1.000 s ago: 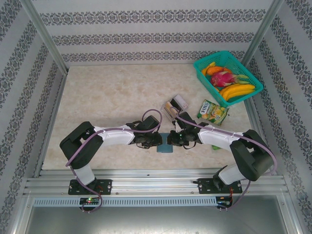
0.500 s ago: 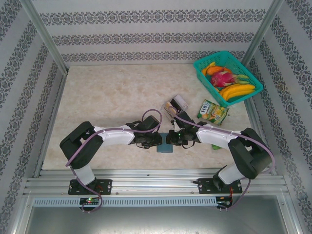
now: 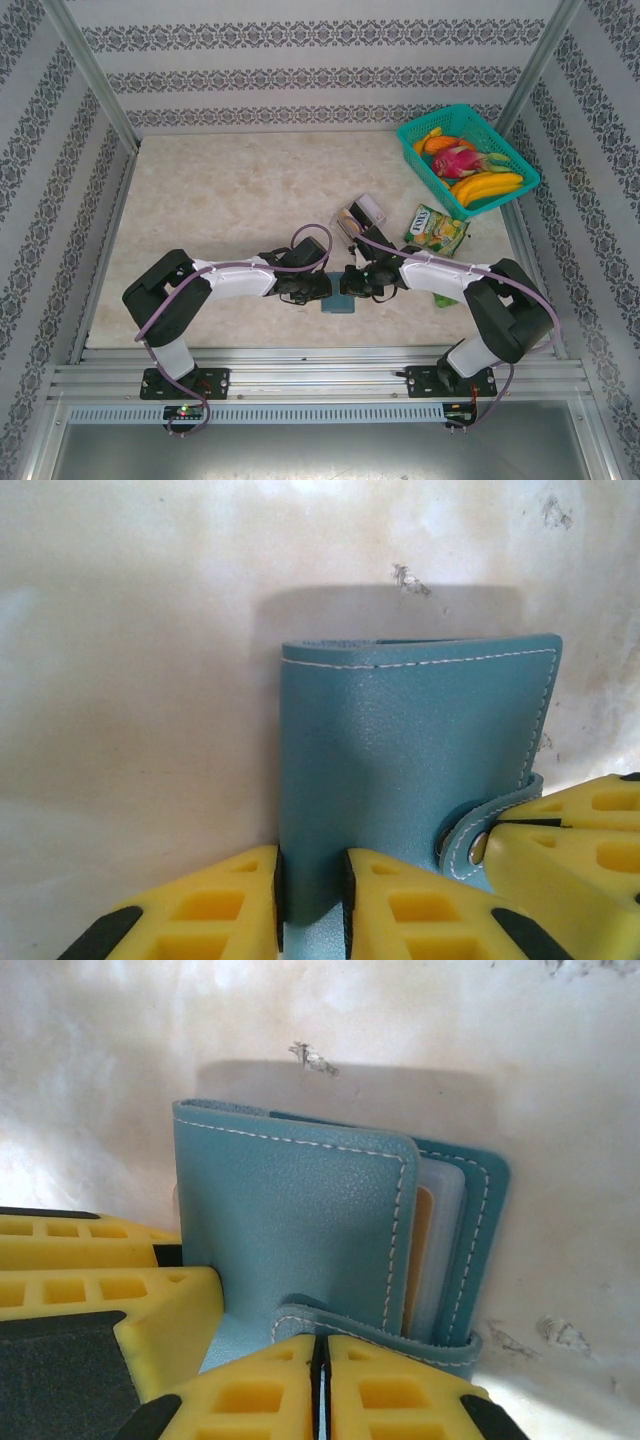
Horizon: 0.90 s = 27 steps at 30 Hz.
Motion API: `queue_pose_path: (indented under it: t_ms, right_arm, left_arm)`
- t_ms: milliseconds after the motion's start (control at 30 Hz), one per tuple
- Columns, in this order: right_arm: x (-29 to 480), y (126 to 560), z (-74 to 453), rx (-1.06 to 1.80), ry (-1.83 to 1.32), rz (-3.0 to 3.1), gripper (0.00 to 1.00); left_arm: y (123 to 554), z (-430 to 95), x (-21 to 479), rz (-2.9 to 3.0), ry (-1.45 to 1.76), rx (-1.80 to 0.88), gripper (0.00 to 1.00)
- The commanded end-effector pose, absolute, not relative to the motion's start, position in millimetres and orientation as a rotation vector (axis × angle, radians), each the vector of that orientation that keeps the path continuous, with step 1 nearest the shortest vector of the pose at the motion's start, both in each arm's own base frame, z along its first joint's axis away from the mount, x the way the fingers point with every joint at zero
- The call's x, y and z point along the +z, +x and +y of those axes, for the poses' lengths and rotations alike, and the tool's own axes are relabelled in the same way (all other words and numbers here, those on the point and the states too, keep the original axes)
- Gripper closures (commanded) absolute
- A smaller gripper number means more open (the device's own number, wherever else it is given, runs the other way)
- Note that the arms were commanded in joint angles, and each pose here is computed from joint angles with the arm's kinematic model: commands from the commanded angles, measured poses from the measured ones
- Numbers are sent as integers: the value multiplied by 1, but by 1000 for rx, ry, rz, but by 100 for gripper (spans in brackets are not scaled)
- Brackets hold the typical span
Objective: Put the credit cards into the card holder
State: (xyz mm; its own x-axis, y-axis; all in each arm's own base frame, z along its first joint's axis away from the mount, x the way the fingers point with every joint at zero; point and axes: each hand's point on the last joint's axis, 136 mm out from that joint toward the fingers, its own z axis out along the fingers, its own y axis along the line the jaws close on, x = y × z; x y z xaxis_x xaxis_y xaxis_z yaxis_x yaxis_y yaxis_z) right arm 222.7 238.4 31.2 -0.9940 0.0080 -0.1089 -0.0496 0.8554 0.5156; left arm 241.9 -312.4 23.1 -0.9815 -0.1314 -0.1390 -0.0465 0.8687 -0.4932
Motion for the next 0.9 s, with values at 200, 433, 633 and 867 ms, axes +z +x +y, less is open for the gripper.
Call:
queue_pose_path:
  t_ms: [200,433,633,867]
  right_arm:
    - [48,229,234,853,-1,2831,88]
    - [42,225,234,868,2,2864,88]
    - [35,222,235,842,-9,2889,88]
    - [44,223,222,803,0,2862,88]
  left_arm:
    - [225,-316,9,2936,-87,-726,74]
    - [226,-317,9,2938,-82,-718,71]
    - [224,-318,7,2950,-68,-709,71]
    - [221,-318,2,2966,-55,-690,71]
